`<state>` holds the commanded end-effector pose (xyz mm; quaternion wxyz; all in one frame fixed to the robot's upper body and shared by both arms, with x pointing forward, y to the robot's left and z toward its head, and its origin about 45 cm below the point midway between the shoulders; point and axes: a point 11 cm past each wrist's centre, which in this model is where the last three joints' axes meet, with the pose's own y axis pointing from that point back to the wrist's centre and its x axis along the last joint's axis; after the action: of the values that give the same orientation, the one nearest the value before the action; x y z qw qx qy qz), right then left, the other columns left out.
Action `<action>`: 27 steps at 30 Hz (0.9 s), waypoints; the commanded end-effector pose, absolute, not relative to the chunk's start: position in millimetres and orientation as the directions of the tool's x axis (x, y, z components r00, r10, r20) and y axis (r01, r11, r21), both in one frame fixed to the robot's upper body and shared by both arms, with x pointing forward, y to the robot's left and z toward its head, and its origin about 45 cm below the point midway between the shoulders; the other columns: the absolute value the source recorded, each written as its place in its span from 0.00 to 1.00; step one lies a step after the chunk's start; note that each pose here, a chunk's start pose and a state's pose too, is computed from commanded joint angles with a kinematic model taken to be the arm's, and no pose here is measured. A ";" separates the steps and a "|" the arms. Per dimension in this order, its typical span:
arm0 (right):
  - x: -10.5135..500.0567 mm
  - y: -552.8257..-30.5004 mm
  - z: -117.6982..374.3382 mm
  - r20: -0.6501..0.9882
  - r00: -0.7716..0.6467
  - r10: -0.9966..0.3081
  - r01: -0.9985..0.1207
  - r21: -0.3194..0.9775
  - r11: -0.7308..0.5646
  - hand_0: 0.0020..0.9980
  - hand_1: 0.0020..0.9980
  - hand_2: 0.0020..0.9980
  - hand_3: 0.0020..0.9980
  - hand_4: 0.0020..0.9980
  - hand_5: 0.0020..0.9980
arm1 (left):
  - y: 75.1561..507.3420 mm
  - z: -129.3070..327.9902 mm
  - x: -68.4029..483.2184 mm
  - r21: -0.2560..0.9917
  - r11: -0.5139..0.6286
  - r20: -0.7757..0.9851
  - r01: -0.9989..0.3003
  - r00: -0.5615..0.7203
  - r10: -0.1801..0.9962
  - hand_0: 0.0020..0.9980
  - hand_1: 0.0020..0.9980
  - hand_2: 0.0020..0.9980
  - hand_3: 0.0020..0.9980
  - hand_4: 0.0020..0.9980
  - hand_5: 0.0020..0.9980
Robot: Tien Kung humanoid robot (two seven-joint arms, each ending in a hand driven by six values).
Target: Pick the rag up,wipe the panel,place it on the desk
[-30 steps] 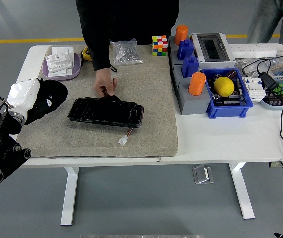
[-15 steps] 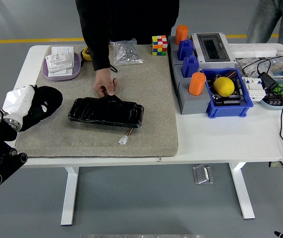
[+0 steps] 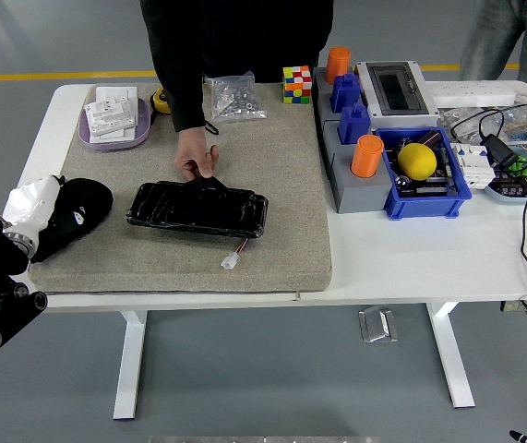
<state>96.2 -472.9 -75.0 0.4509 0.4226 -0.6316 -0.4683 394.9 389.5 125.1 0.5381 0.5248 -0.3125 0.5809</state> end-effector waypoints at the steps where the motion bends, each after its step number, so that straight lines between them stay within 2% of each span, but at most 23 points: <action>1: 96.4 -472.9 -75.0 0.174 -0.236 -0.956 -0.112 0.972 0.204 0.78 0.66 0.71 0.64 1.00 0.57 | 389.5 124.5 394.6 0.205 -0.226 0.944 -0.952 0.131 0.302 0.40 0.50 0.61 0.56 0.71 0.09; 2: 96.5 -472.8 -75.0 0.173 -0.236 -0.956 -0.113 0.972 0.204 0.78 0.66 0.71 0.64 1.00 0.57 | 389.3 124.1 394.3 0.208 -0.227 0.943 -0.951 0.134 0.303 0.43 0.62 0.73 0.71 0.91 0.33; 7: 96.5 -473.1 -74.9 0.174 -0.238 -0.956 -0.113 0.972 0.205 0.78 0.66 0.71 0.64 1.00 0.57 | 390.2 123.6 394.2 0.229 -0.227 0.936 -0.947 0.150 0.319 0.43 0.62 0.73 0.71 0.91 0.33; 8: 96.3 -473.3 -74.9 0.174 -0.238 -0.956 -0.113 0.972 0.205 0.78 0.66 0.71 0.64 1.00 0.56 | 390.3 124.1 394.3 0.230 -0.225 0.935 -0.947 0.151 0.320 0.45 0.65 0.75 0.78 1.00 0.54; 13: 95.5 -473.6 -75.0 0.176 -0.238 -0.955 -0.112 0.972 0.207 0.78 0.66 0.71 0.64 1.00 0.56 | 390.5 126.5 394.8 0.233 -0.216 0.931 -0.948 0.154 0.331 0.45 0.65 0.75 0.78 1.00 0.54; 14: 95.5 -473.5 -75.0 0.176 -0.237 -0.955 -0.112 0.972 0.207 0.78 0.66 0.71 0.64 1.00 0.56 | 390.3 126.5 394.7 0.236 -0.213 0.930 -0.948 0.157 0.333 0.46 0.66 0.76 0.78 1.00 0.64; 19: 94.1 -474.1 -75.1 0.179 -0.237 -0.955 -0.110 0.972 0.209 0.78 0.66 0.71 0.64 1.00 0.56 | 389.2 126.9 393.6 0.249 -0.201 0.922 -0.947 0.169 0.349 0.46 0.66 0.76 0.78 1.00 0.64; 20: 93.7 -474.1 -75.3 0.179 -0.237 -0.955 -0.109 0.972 0.209 0.78 0.66 0.71 0.64 1.00 0.56 | 389.3 127.1 393.4 0.252 -0.199 0.920 -0.947 0.171 0.354 0.47 0.68 0.77 0.80 1.00 0.82; 25: 92.2 -473.9 -75.7 0.179 -0.236 -0.955 -0.106 0.972 0.209 0.78 0.66 0.71 0.64 1.00 0.56 | 387.4 132.6 394.6 0.246 -0.182 0.906 -0.952 0.160 0.391 0.47 0.68 0.77 0.80 1.00 0.82; 26: 91.7 -473.8 -75.9 0.180 -0.237 -0.955 -0.105 0.972 0.209 0.78 0.66 0.71 0.64 1.00 0.56 | 386.8 134.6 395.2 0.241 -0.176 0.903 -0.954 0.154 0.400 0.48 0.69 0.79 0.81 1.00 1.00; 27: 91.5 -473.8 -76.0 0.180 -0.238 -0.954 -0.105 0.972 0.209 0.78 0.66 0.71 0.64 1.00 0.56 | 386.6 136.1 395.9 0.238 -0.173 0.900 -0.956 0.149 0.410 0.48 0.69 0.79 0.81 1.00 1.00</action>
<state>91.5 -473.8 -76.0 0.4531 0.4191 -0.6319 -0.4687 395.9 386.6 136.1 0.5792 0.4891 -0.2789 0.5895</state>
